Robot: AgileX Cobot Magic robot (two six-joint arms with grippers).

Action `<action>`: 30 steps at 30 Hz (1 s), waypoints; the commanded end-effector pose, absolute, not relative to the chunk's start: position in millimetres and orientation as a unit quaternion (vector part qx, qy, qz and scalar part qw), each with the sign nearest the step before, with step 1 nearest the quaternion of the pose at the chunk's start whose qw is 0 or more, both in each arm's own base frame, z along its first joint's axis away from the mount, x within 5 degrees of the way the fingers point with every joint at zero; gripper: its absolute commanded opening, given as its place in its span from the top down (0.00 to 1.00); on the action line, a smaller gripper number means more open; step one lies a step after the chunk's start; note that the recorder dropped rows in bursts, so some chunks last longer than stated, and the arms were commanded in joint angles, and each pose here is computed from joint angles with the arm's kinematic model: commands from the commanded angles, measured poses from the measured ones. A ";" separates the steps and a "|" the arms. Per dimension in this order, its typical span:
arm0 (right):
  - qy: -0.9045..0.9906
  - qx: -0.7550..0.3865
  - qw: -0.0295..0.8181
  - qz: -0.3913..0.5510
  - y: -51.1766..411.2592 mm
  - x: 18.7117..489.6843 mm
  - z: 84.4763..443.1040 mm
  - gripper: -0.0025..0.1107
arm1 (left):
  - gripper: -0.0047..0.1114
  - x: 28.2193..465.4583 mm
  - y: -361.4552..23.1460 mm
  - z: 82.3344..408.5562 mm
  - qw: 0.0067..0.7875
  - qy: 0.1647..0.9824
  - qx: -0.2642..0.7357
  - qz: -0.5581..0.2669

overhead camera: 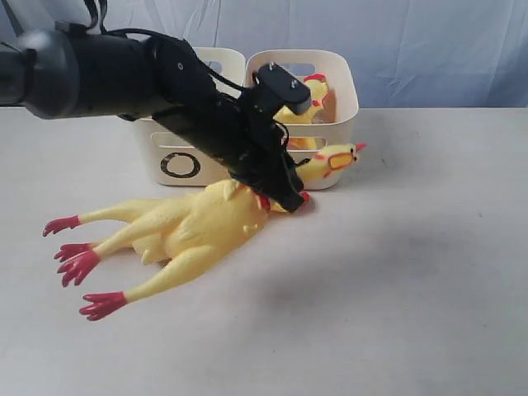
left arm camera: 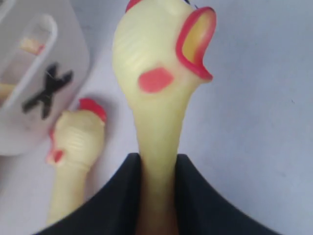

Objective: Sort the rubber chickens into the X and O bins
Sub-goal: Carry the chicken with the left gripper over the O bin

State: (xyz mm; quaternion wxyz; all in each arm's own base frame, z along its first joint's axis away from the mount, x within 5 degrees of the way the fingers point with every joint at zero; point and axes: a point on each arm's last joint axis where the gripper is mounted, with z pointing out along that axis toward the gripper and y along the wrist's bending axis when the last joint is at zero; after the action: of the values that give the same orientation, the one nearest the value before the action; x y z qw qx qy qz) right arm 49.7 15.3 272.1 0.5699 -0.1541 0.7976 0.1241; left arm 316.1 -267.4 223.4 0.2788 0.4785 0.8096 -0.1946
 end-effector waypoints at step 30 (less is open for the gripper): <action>0.789 -0.149 0.582 0.127 13.1 46.7 275.2 0.99 | 0.96 382.1 -53.7 379.1 0.638 0.764 0.076 -0.056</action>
State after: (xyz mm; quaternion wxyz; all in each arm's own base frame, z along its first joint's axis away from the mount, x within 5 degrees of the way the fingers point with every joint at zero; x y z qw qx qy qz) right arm 47.6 13.9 272.8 0.5756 -0.1524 0.7934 0.1263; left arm 376.2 -70.9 371.7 0.6098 0.1265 0.7791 -0.0719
